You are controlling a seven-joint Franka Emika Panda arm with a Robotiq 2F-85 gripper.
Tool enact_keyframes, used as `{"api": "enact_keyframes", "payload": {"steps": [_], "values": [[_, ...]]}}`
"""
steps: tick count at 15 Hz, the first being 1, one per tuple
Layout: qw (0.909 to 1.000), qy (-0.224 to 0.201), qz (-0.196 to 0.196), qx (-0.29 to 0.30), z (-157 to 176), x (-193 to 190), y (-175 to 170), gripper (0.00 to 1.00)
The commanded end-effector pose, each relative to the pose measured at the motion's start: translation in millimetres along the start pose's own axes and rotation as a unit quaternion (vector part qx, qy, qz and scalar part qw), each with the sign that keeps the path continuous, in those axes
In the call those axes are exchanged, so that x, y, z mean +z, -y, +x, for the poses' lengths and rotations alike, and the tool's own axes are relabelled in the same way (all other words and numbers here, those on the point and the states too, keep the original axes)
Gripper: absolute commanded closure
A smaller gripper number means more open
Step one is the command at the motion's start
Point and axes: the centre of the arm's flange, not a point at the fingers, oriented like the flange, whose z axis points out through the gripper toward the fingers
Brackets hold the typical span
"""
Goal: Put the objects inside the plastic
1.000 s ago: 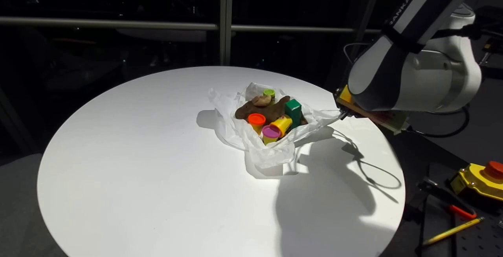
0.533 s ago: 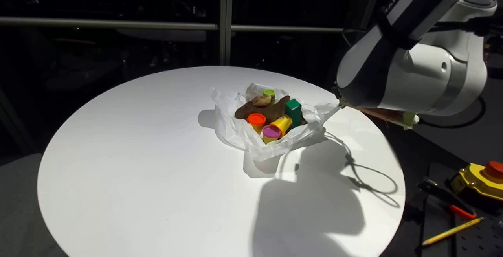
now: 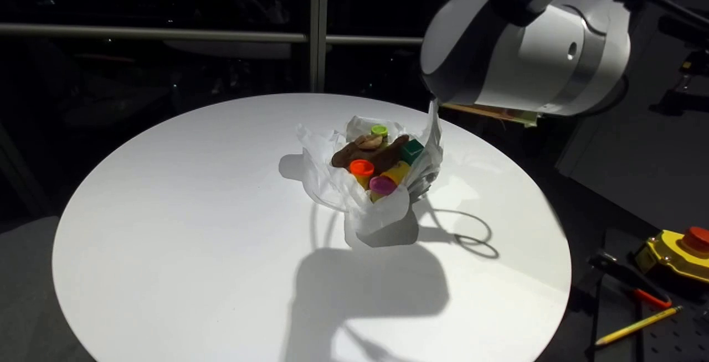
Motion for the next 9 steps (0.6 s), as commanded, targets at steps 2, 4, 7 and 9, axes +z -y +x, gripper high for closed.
{"api": "enact_keyframes", "payload": {"steps": [2,4,7,9], "values": [[0.9981,-0.051,0.001,-0.034,57,-41,78,1.00],[0.9971,-0.066,0.014,-0.036,77,-58,103,1.00],[0.9960,-0.060,0.013,-0.065,103,-86,148,0.91],[0.9949,-0.030,0.008,-0.096,116,-104,181,0.66]]}}
